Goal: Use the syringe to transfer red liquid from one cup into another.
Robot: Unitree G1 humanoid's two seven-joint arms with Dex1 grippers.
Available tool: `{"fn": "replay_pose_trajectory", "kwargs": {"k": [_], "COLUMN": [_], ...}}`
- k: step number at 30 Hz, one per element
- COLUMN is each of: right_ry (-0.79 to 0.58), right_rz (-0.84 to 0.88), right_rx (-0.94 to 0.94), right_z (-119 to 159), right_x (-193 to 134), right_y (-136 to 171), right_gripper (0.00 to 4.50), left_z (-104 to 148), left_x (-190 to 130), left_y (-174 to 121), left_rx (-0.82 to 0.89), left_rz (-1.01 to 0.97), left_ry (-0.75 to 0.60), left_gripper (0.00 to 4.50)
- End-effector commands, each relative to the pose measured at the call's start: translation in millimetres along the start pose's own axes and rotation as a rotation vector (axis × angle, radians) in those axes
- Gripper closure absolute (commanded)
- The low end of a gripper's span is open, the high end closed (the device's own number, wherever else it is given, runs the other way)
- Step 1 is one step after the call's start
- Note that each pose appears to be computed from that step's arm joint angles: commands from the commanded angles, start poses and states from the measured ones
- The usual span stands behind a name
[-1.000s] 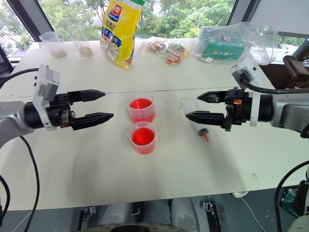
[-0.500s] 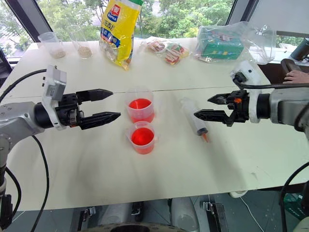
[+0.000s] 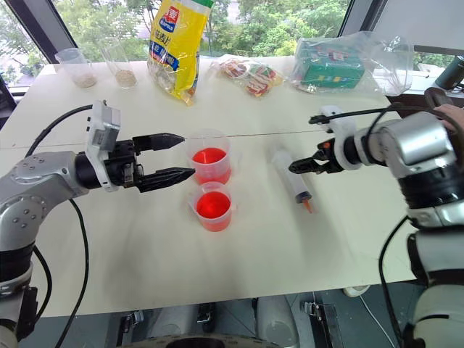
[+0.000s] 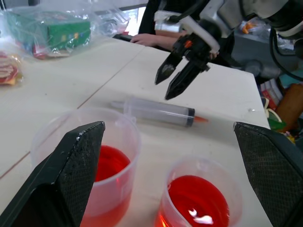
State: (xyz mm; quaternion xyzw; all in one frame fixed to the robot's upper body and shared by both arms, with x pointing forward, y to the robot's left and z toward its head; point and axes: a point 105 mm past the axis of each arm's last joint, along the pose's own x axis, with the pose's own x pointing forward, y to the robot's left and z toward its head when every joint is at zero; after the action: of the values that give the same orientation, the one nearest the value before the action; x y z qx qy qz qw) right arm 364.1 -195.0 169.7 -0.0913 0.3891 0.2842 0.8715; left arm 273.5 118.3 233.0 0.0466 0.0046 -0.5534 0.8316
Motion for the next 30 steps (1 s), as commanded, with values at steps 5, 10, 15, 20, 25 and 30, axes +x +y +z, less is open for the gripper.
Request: {"fn": "replay_pose_trajectory", "kwargs": {"k": [5, 10, 15, 20, 25, 30], "right_ry": [0.054, 0.112, 0.158, 0.197, 0.194, 0.064], "right_rz": [-0.009, -0.008, -0.007, -0.002, -0.016, -0.076], "right_rx": [-0.059, -0.094, -0.152, -0.207, -0.223, -0.236], "right_z": [6, -1, -6, -13, -16, 7], "right_x": [30, 47, 57, 60, 56, 35], "right_y": [-3, -4, -3, 0, -1, -6], "right_gripper": [0.03, 0.03, 0.57, 2.92, 3.13, 3.13], "left_z": [9, 9, 8, 8, 9, 12], "left_x": [-1, -2, -2, -1, 1, -3], "left_y": [-4, -5, -6, -5, 0, 6], "left_rx": [0.058, 0.059, 0.060, 0.060, 0.066, 0.084], "left_rz": [0.001, 0.016, 0.030, 0.028, 0.024, 0.027], "left_ry": [-0.017, -0.017, -0.021, -0.024, -0.025, -0.019], "left_gripper": [0.00, 0.00, 0.00, 0.00, 0.00, 0.00]}}
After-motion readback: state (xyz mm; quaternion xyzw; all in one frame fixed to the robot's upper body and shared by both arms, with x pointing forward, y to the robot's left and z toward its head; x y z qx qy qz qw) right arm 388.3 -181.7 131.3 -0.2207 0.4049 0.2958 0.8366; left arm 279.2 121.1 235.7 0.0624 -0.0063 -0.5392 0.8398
